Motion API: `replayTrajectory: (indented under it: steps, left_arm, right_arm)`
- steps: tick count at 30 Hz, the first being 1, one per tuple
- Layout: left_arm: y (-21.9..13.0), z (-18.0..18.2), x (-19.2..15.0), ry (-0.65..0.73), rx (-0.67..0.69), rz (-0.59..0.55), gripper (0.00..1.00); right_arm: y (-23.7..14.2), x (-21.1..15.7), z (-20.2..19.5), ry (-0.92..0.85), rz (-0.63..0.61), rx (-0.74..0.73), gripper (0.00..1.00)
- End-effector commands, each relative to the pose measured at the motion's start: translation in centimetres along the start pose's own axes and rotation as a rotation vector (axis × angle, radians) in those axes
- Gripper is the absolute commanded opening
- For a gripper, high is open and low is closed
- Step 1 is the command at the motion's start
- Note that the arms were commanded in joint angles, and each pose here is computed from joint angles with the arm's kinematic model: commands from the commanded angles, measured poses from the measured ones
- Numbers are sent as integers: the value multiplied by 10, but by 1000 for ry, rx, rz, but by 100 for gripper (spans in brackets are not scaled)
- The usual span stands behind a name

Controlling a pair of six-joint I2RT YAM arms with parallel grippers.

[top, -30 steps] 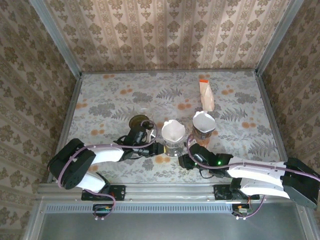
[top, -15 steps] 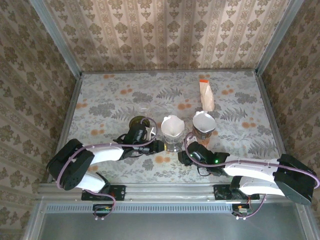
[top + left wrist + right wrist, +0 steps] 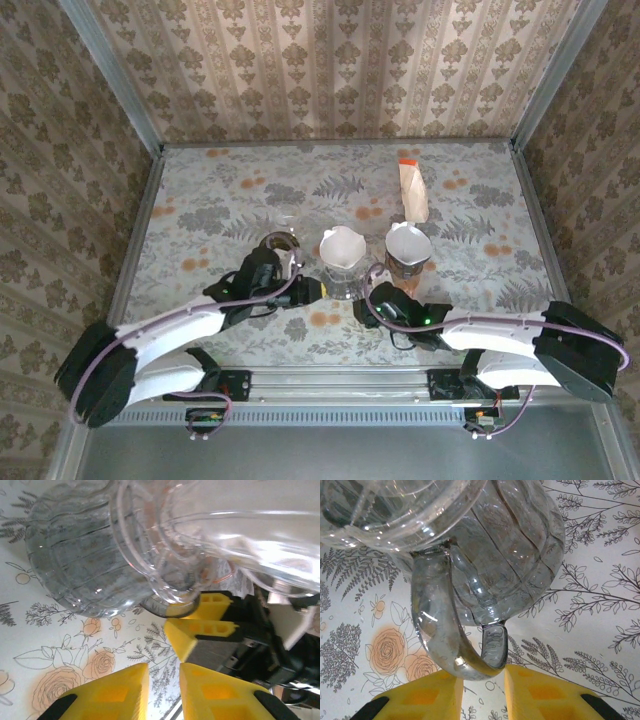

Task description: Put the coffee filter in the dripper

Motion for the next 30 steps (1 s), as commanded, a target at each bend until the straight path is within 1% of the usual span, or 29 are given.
replayTrajectory:
  steps: [1, 4, 8, 24, 30]
  left_arm:
    - [-20, 5, -9, -42, 128, -25, 25]
    - [-37, 9, -16, -64, 201, -68, 26]
    - [-53, 12, -23, -79, 235, -121, 28]
    - [-73, 20, -35, -121, 268, -162, 29]
    - [-78, 21, -37, -124, 279, -169, 32]
  right_arm:
    - [4, 14, 12, 24, -70, 19, 30]
    - [10, 17, 14, 29, -81, 18, 29]
    - [20, 21, 19, 29, -89, 16, 29]
    - [68, 49, 26, 46, -99, -12, 29]
    - [86, 58, 26, 58, -89, -13, 28]
Point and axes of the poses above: each hand's point on the last joint's axis, 136 mm out from that joint toward the fingers, its own y axis out along the fingers, its own z axis along the line the jaws close on, x = y × z, the point moved 10 cm from there along -y, back along the fingers, and after that the axes turned 13 degrees about y, right-handed, at the moved point
